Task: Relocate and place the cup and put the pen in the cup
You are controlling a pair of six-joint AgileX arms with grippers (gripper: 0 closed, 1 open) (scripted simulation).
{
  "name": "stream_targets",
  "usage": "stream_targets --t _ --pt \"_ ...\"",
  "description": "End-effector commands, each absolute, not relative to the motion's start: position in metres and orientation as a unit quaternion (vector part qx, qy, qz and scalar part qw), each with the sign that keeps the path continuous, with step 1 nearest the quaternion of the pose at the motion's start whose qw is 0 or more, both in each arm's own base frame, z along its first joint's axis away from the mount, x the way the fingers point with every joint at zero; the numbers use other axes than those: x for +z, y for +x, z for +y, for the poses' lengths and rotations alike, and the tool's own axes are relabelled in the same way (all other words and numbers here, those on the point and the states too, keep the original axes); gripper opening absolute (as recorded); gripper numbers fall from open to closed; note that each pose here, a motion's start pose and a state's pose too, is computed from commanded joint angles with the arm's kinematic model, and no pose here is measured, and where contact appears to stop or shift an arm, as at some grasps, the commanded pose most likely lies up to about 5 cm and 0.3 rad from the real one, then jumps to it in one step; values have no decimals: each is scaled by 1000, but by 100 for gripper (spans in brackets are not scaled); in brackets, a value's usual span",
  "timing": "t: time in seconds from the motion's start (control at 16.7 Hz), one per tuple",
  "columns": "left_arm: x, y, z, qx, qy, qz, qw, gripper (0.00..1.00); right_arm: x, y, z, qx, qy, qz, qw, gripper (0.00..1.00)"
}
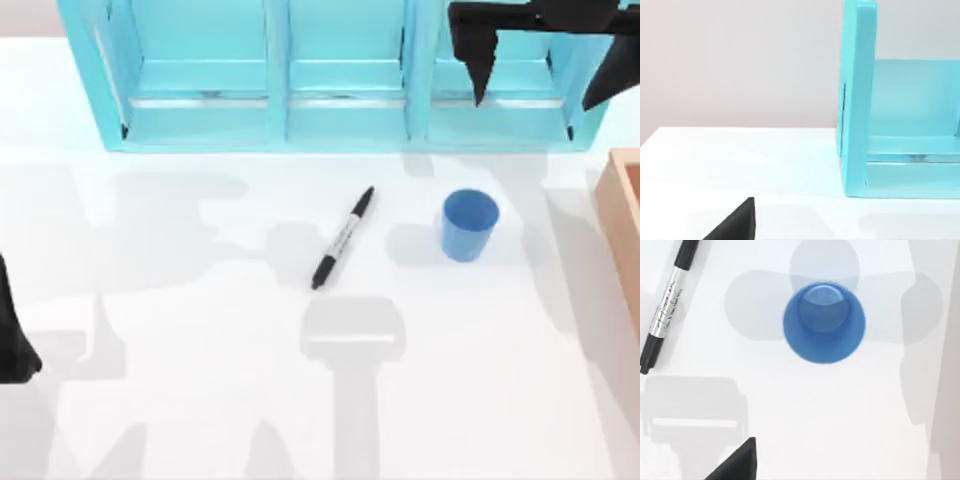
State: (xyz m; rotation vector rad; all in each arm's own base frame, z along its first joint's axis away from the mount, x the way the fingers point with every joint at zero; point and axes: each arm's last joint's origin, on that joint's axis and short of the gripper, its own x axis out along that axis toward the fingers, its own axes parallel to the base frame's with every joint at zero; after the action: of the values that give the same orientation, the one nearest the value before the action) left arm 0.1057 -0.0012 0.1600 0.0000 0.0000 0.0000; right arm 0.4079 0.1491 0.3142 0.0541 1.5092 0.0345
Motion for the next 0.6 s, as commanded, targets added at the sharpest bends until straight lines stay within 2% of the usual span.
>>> stream_targets --t 0.3,0.6 --pt "160 106 -1 0 0 0 1000 100 308 410 156 10 36 682 730 100" --pt "160 106 -1 0 0 0 1000 100 263 418 197 -35 118 675 728 100"
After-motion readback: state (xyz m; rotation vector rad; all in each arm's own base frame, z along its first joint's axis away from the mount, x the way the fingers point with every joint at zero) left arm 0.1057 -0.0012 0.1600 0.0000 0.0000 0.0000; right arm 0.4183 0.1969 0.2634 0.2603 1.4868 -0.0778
